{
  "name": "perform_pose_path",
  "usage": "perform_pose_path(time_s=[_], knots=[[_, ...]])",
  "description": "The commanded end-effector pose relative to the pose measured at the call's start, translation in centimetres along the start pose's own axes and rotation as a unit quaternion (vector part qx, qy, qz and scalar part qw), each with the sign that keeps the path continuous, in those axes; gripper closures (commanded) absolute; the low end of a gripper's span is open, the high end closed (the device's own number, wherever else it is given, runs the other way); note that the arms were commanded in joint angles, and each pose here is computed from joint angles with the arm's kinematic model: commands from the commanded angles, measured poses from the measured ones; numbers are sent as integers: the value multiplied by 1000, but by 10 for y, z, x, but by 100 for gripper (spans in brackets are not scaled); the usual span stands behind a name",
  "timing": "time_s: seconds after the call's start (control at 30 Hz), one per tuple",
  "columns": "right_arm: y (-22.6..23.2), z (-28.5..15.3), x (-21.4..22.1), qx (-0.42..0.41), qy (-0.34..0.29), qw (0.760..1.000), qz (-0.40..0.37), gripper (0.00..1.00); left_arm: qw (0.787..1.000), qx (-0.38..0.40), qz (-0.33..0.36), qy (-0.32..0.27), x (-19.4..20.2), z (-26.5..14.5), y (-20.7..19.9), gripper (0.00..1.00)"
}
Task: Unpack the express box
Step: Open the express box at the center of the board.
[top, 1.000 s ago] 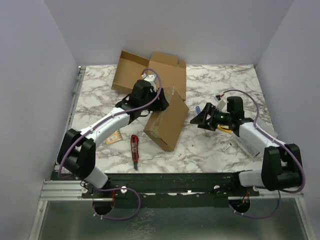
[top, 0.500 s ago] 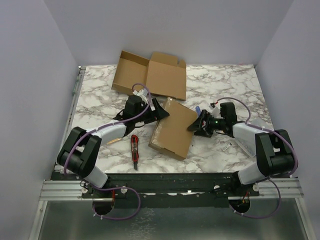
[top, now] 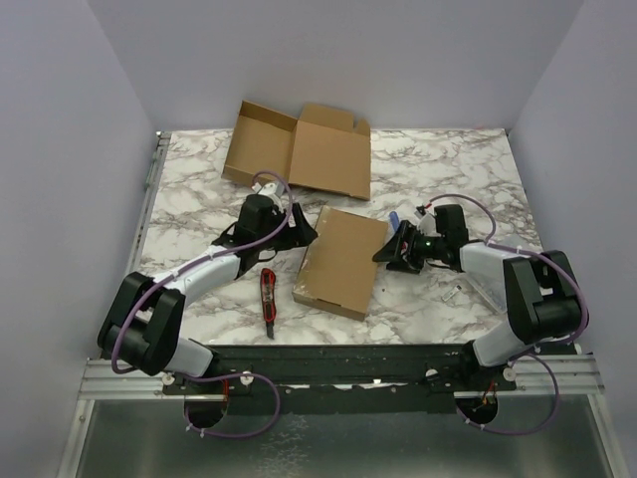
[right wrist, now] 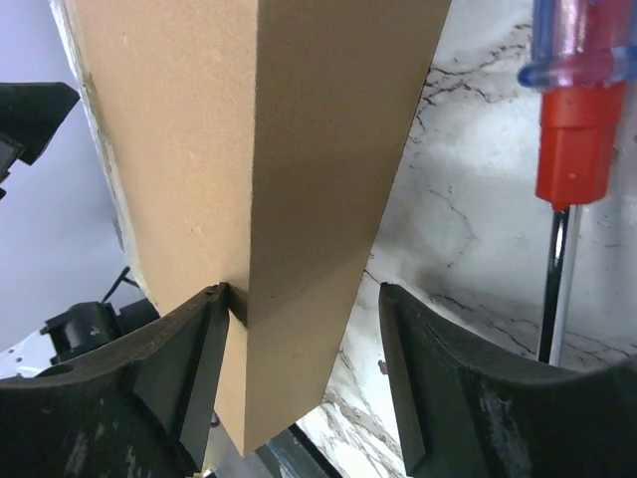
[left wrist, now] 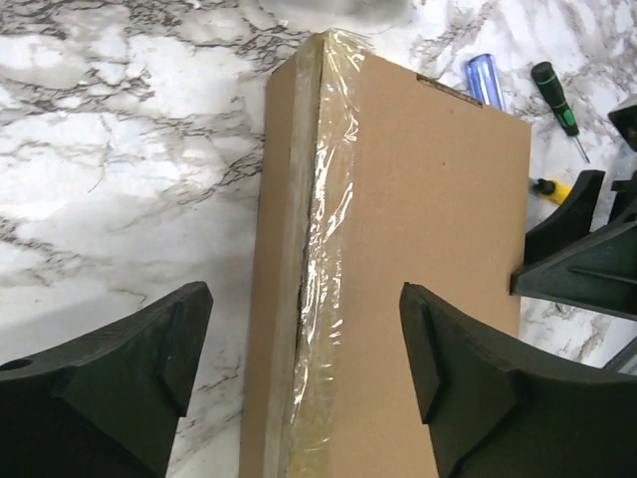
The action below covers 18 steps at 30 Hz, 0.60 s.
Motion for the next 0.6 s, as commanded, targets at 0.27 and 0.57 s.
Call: perform_pose_path(time_s=[0.27, 0.57], knots=[[-19, 10, 9, 82, 19, 996, -33, 39, 998, -55, 13, 8, 18, 5, 38, 41], [-45, 10, 11, 146, 11, 989, -13, 43, 993, -118, 3, -24, 16, -4, 69, 56]])
Point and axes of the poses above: each gripper's point midway between its finger pads, its own z axis out along the fingers, its own y axis along the line the jaws close on, x = y × z, the point moved 1 cm from there along -z, back along the fingers, and after that the axes turned 5 degrees about -z, right-handed, at the moved point
